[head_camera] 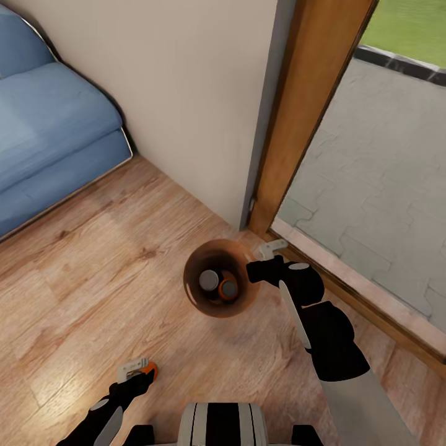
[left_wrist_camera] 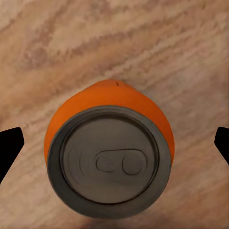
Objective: Put the three can of soda from the living room inside the tash can in the kitchen.
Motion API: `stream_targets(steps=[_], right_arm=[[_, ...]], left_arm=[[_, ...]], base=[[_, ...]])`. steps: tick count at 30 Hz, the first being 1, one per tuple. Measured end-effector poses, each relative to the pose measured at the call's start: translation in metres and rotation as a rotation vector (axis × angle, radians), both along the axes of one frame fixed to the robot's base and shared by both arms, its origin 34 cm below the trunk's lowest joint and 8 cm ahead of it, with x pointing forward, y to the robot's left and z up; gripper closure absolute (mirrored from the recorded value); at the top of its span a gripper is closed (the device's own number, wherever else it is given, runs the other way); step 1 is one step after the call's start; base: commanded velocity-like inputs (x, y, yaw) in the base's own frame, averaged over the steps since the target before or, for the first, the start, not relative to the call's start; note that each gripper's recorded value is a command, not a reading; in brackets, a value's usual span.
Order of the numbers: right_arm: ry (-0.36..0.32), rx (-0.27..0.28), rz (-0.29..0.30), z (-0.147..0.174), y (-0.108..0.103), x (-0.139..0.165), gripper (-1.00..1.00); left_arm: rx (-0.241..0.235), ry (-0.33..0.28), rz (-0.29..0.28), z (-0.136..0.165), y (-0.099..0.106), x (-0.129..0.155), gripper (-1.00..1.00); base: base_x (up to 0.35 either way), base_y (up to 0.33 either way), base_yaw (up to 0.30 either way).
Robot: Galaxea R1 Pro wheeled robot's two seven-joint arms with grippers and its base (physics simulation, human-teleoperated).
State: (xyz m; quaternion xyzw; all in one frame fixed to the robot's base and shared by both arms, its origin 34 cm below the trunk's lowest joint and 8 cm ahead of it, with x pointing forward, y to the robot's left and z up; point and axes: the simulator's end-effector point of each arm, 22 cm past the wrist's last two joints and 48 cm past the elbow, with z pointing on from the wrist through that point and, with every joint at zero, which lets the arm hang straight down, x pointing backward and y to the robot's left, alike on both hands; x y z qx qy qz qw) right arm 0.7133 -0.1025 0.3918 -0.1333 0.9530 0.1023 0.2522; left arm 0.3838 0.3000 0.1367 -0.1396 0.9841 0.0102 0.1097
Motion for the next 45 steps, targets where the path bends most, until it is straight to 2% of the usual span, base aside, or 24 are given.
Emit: stream_targets(steps=[22, 33, 34, 45], right_arm=[[0.0, 0.0, 0.0, -0.02, 0.0, -0.005, 1.0], [-0.001, -0.001, 0.0, -0.02, 0.0, -0.005, 1.0], [-0.001, -0.001, 0.0, -0.02, 0.0, -0.005, 1.0], [0.0, 0.0, 0.0, -0.02, 0.0, -0.005, 1.0]], left_arm=[[0.0, 0.0, 0.0, -0.02, 0.0, -0.005, -1.0], [0.0, 0.0, 0.0, -0.02, 0.0, -0.005, -1.0], [0.0, 0.0, 0.0, -0.02, 0.0, -0.005, 1.0], [-0.001, -0.001, 0.001, -0.02, 0.0, -0.004, 1.0]], base=[[0.0, 0.0, 0.0], [0.0, 0.0, 0.0], [0.0, 0.0, 0.0], [0.0, 0.0, 0.0]])
